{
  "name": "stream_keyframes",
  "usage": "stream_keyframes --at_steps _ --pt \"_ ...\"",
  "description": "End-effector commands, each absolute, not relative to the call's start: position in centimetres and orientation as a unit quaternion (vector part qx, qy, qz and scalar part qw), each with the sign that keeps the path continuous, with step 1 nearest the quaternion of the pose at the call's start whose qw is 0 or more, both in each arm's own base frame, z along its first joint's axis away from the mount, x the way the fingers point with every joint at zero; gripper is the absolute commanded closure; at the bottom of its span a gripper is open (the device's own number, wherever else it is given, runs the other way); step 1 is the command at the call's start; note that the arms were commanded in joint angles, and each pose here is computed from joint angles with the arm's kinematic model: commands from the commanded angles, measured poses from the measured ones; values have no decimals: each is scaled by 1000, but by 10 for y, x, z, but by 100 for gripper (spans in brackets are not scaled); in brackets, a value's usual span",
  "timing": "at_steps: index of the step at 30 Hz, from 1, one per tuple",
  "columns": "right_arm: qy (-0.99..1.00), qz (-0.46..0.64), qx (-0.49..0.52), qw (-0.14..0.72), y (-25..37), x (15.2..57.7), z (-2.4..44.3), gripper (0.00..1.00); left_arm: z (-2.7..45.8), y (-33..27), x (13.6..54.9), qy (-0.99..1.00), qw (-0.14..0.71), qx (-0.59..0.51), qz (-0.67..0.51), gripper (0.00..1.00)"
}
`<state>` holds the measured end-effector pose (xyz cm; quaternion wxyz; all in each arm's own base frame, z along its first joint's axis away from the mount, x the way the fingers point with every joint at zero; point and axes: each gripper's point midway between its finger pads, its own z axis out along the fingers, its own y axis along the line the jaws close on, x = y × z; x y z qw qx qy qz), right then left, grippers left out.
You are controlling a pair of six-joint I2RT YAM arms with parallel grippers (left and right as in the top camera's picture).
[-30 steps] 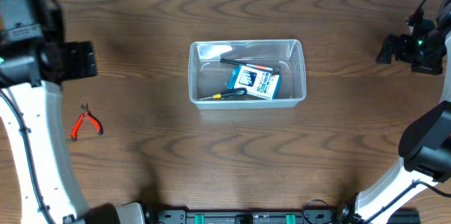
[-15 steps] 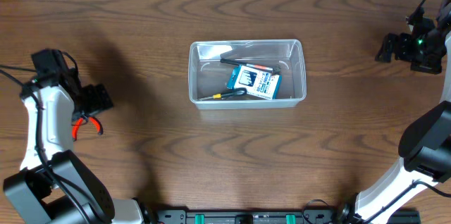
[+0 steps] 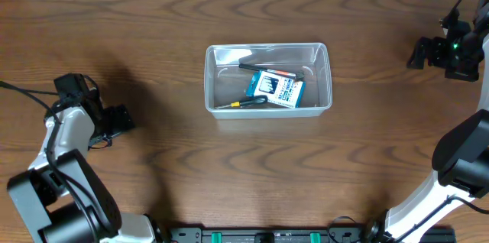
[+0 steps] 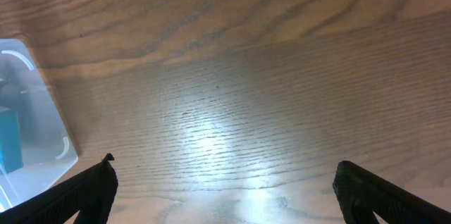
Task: Pack container
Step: 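Move the left gripper to the red pliers and grasp them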
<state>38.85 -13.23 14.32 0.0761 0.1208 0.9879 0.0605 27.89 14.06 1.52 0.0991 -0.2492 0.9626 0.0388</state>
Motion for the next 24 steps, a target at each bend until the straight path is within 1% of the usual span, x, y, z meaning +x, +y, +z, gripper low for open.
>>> stream_keyframes --at_steps 1,7,15,17,20,22,24 --pt "988 59 119 74 -129 388 145 1 -4 138 275 964 74 -252 29 2" --pt "989 59 120 65 -128 384 144 1 -19 139 278 965 67 -253 28 2" --pt "990 42 122 52 -133 378 143 1 -19 142 284 964 81 -253 30 2" --pt "990 42 122 51 -133 377 143 1 -19 142 284 963 81 -254 30 0" --pt "990 41 122 50 -133 377 143 1 -19 143 284 962 81 -260 30 14" --pt "990 41 122 49 -133 376 143 1 -19 144 283 960 81 -267 30 27" --pt "990 41 122 48 -133 376 143 1 -20 147 281 958 80 -275 29 35"
